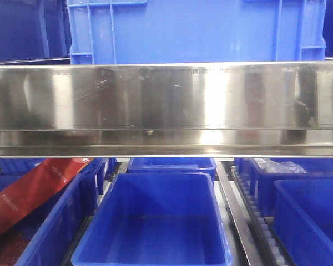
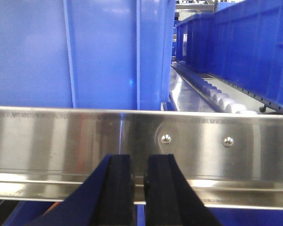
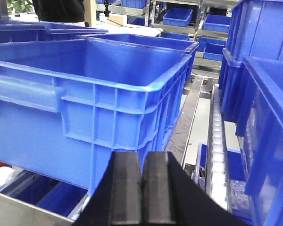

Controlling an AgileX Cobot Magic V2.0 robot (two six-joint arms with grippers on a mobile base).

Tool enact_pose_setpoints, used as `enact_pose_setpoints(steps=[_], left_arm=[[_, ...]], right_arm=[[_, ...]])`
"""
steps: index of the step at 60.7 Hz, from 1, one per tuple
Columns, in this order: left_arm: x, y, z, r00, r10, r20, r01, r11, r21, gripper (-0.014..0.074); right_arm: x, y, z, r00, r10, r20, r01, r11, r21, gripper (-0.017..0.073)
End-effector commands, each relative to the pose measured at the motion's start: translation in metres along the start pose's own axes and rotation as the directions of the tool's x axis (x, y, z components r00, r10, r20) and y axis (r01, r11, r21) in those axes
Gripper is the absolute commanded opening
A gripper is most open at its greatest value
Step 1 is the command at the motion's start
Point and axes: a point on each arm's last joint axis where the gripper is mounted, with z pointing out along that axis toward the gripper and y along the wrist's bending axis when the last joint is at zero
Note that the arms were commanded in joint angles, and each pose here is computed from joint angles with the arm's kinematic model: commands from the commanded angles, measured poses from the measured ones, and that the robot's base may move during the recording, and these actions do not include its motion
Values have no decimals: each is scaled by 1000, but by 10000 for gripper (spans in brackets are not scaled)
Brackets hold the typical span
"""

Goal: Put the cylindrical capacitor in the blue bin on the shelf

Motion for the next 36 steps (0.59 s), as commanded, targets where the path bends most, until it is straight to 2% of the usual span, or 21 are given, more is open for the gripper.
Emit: enact_pose_setpoints(steps=[1,36], left_arm=[[-3,0,0,999,-15,47,15,1000,-1,44],[-3,0,0,999,-15,51,15,1000,1,44]], right_arm=[[-2,-1,-1,1000,-9,27,8,1000,14,-133],[-2,-1,-1,1000,-9,27,8,1000,14,-133]])
